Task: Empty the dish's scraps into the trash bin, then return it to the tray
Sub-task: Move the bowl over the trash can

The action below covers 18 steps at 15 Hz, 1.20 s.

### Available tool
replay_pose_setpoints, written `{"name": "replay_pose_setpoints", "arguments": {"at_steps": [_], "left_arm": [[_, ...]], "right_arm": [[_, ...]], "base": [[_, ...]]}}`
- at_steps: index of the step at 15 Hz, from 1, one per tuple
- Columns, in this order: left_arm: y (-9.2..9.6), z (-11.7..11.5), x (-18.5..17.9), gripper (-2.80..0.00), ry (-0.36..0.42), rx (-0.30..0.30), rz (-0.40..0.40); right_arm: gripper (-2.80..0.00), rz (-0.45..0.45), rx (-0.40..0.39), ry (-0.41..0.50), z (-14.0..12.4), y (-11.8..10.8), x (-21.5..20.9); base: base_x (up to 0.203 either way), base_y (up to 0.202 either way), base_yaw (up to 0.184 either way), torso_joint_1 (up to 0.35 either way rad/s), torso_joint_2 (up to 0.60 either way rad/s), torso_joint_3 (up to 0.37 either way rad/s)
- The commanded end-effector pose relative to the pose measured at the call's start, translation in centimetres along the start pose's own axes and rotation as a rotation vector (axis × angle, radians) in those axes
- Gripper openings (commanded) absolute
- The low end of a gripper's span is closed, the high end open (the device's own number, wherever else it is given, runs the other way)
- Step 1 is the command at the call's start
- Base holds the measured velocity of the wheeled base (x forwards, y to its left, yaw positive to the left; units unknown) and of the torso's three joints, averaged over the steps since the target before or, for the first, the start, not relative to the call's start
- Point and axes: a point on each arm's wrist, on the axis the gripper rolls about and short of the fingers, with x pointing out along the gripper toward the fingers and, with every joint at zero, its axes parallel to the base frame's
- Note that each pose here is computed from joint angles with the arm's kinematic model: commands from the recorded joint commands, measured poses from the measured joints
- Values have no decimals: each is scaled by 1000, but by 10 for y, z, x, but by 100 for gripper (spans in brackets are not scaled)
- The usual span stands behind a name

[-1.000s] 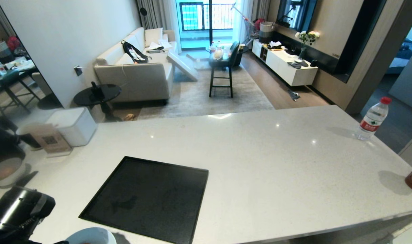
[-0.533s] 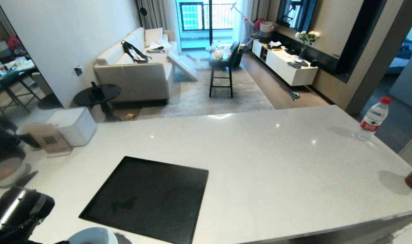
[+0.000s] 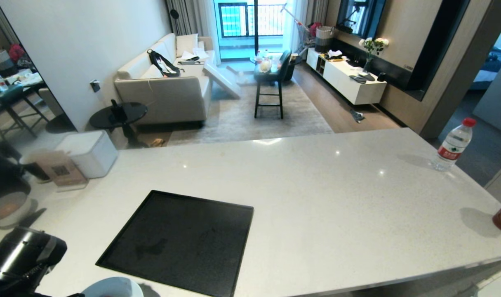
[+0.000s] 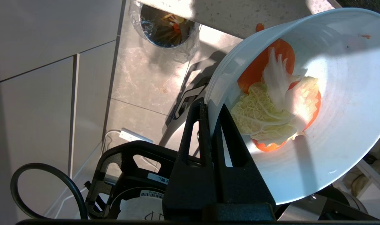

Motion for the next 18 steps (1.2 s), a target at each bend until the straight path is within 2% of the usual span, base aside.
{"name": "replay_pose_setpoints", "arguments": {"at_steps": [1,18], "left_arm": [[0,0,1,-280,5,-2,6],[0,-1,2,-280,16,-2,4]], "right_arm": [[-280,0,1,-1,0,0,0],[-280,0,1,0,0,0,0]], "base": [[0,0,0,0,0,0],[0,0,0,0,0,0]]}}
